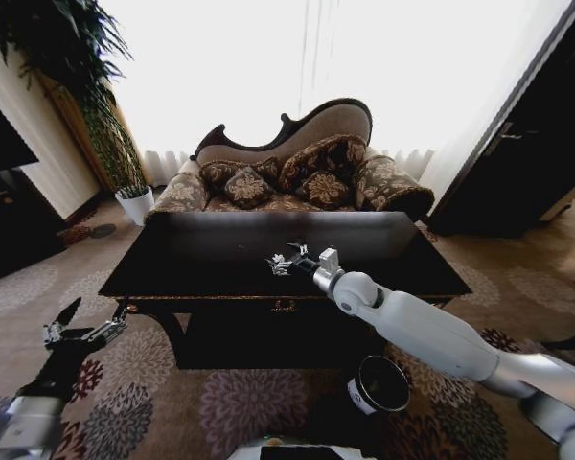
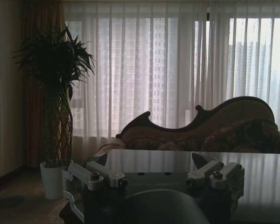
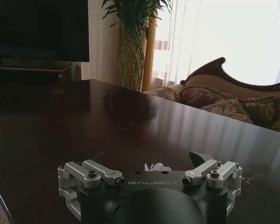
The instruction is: Move to the front of the table and place the trash on the table into the trash bin.
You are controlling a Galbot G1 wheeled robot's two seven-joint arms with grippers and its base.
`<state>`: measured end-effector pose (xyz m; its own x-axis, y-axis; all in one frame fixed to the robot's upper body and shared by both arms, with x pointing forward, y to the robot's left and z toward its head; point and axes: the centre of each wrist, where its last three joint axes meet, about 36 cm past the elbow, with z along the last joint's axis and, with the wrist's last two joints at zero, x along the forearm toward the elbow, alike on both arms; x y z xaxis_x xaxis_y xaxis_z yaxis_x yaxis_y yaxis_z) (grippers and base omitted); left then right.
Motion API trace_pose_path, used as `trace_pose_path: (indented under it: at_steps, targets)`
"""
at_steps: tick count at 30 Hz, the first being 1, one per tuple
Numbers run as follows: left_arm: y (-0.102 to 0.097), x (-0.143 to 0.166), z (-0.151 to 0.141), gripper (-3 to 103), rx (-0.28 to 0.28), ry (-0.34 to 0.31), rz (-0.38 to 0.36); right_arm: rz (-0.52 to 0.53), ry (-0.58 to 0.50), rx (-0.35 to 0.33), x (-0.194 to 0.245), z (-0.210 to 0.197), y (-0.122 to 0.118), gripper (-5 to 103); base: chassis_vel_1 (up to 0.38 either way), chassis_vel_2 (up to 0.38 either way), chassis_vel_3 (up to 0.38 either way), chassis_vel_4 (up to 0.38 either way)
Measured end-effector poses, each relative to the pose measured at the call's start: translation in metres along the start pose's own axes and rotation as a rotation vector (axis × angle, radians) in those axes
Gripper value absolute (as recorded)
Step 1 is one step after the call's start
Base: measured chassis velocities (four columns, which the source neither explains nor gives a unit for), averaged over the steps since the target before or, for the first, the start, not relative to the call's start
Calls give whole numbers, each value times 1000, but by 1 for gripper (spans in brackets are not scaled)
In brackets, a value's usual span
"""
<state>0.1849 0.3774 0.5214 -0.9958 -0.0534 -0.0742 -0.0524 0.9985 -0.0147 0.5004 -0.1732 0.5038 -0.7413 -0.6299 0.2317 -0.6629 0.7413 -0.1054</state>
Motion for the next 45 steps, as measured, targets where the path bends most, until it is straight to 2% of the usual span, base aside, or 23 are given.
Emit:
trace_pose_path:
  at_steps: [7,16,18,21,23,26,27,29,32,33,35,36,37,39,41,45]
  targets:
    - [2,0,1,100,0,3,-4,9,8,47,-6,14,-10,100,0,0,0,0]
    - [1,0,2,100,-1,3,-5,-8,2,38,-4,16,-12,101,0,0,0,0]
    - [1,0,2,100,-2,3,-4,-24,3,29,0,18,-13,91,0,0,0,0]
    - [1,0,2,100,-3,4,-4,-31,7,24,1,21,-12,86,0,0,0,0]
    - [0,0,3,100,-4,7,-3,-35,13,17,3,26,-11,75,0,0,0,0]
    - [-1,1,3,100,-5,8,-3,-34,14,15,4,27,-11,70,0,0,0,0]
    - [-1,1,3,100,-5,8,-2,-34,13,14,4,27,-11,58,0,0,0,0]
    - [-2,1,3,100,-5,8,-2,-33,12,15,4,27,-11,58,0,0,0,0]
    - [-2,2,2,100,-6,8,-2,-28,11,15,5,27,-13,41,0,0,0,0]
    - [-2,2,2,100,-6,8,-2,-28,11,15,5,27,-13,41,0,0,0,0]
    - [-3,2,2,100,-7,8,-2,-25,10,13,6,27,-14,31,0,0,0,0]
    - [-3,2,2,100,-7,8,-2,-24,9,12,6,27,-14,31,0,0,0,0]
    - [-3,2,2,100,-8,8,-2,-22,9,10,7,28,-14,20,0,0,0,0]
    - [-3,3,2,100,-8,8,-1,-21,10,9,7,28,-14,20,0,0,0,0]
    - [-4,3,1,100,-10,8,0,-20,8,5,10,29,-15,9,0,0,0,0]
    - [-4,3,0,100,-11,7,1,-15,1,-7,17,29,-15,1,0,0,0,0]
